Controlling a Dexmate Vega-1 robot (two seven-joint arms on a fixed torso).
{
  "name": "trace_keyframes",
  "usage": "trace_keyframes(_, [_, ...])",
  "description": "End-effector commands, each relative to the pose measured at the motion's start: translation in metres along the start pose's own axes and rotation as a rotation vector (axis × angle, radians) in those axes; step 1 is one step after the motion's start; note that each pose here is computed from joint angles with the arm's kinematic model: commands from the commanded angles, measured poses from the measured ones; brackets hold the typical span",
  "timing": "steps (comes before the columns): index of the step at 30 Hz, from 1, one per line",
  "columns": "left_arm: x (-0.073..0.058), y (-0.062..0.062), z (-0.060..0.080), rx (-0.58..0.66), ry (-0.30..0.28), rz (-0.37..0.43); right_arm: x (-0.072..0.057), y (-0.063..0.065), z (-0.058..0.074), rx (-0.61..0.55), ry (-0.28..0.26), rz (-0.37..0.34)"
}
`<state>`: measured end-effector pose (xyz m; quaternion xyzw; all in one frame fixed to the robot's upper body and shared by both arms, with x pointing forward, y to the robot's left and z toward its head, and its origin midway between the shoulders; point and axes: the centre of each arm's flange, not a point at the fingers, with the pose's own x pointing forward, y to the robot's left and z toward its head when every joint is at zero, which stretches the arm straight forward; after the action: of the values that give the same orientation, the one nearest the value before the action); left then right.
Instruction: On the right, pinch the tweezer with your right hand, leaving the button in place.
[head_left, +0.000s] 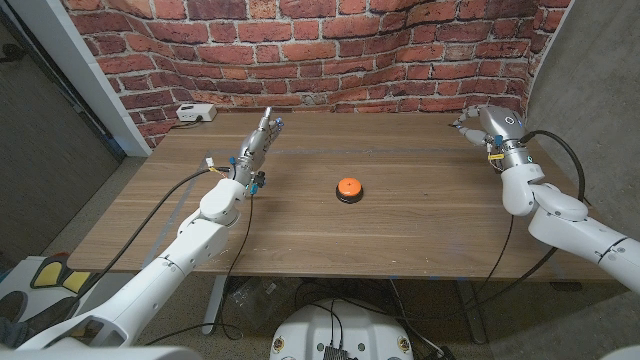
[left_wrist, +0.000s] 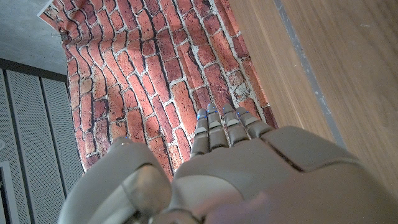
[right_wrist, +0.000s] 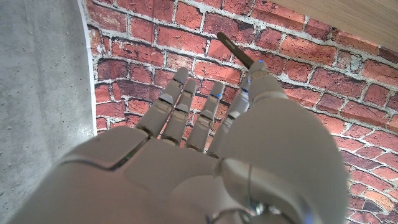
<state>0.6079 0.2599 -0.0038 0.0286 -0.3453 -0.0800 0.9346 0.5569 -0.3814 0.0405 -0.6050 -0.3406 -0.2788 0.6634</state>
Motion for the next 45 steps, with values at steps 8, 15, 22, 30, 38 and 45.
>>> trace_keyframes(8, [-0.0008, -0.0010, 0.0023, 0.003, -0.001, -0.004, -0.0034, -0.0018, -0.0006, 0.016, -0.001, -0.016])
trace_keyframes(15, [-0.0008, -0.0018, 0.0026, 0.002, -0.002, -0.004, -0.0048, -0.0017, 0.0000, 0.003, 0.005, -0.024])
trace_keyframes(22, [-0.0008, -0.0035, 0.0009, -0.001, 0.001, -0.004, -0.0063, -0.0007, -0.0015, 0.004, 0.012, -0.027])
trace_keyframes(30, [0.0004, -0.0051, 0.0001, -0.003, 0.004, -0.008, -0.0084, 0.0003, -0.0036, 0.005, 0.020, -0.025])
trace_keyframes(38, [0.0012, -0.0054, -0.0008, -0.005, 0.005, -0.008, -0.0093, 0.0002, -0.0047, 0.001, 0.023, -0.016])
trace_keyframes(45, [0.0015, -0.0043, -0.0016, -0.007, 0.005, -0.005, -0.0081, 0.0003, -0.0037, -0.003, 0.025, -0.015])
